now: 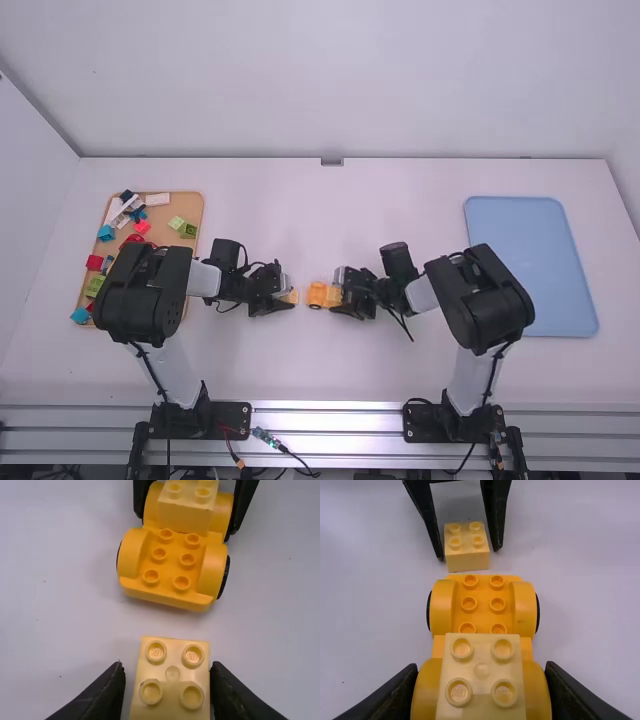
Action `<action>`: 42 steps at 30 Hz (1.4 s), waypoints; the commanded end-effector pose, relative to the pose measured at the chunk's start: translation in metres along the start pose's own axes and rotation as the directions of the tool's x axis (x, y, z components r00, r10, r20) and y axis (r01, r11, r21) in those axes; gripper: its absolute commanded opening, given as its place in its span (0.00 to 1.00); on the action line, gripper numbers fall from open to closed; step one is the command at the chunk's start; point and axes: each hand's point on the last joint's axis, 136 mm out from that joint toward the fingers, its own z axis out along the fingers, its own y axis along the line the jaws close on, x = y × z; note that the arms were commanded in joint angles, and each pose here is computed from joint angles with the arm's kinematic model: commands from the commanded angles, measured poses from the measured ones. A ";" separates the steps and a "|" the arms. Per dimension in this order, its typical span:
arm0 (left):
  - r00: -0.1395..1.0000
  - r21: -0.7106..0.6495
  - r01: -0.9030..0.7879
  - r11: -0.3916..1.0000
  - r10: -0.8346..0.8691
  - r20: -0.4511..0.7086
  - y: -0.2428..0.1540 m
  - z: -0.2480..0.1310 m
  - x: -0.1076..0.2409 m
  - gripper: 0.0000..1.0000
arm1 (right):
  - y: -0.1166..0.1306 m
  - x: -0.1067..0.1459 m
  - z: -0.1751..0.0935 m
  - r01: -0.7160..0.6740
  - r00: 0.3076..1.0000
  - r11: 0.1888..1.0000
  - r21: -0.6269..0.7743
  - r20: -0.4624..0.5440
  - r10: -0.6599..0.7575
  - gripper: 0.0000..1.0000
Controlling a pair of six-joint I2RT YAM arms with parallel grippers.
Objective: Assemble lego blocks to make yellow taxi
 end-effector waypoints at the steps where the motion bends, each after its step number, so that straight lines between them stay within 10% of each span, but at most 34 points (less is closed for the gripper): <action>1: 1.000 0.009 0.006 1.000 -0.006 0.013 -0.001 0.001 -0.001 0.42 | 0.005 0.021 0.002 0.008 0.996 1.000 0.009 -0.089 -0.007 0.25; 18: 0.995 -0.016 0.039 0.999 -0.037 0.092 0.010 -0.001 -0.018 0.02 | 0.008 0.023 0.001 -0.004 0.986 0.995 -0.096 -0.165 -0.012 0.21; 42: 0.996 0.019 -0.062 0.998 0.061 0.060 -0.015 0.015 -0.070 0.02 | 0.016 0.034 0.001 0.071 0.982 0.994 -0.078 -0.168 -0.083 0.20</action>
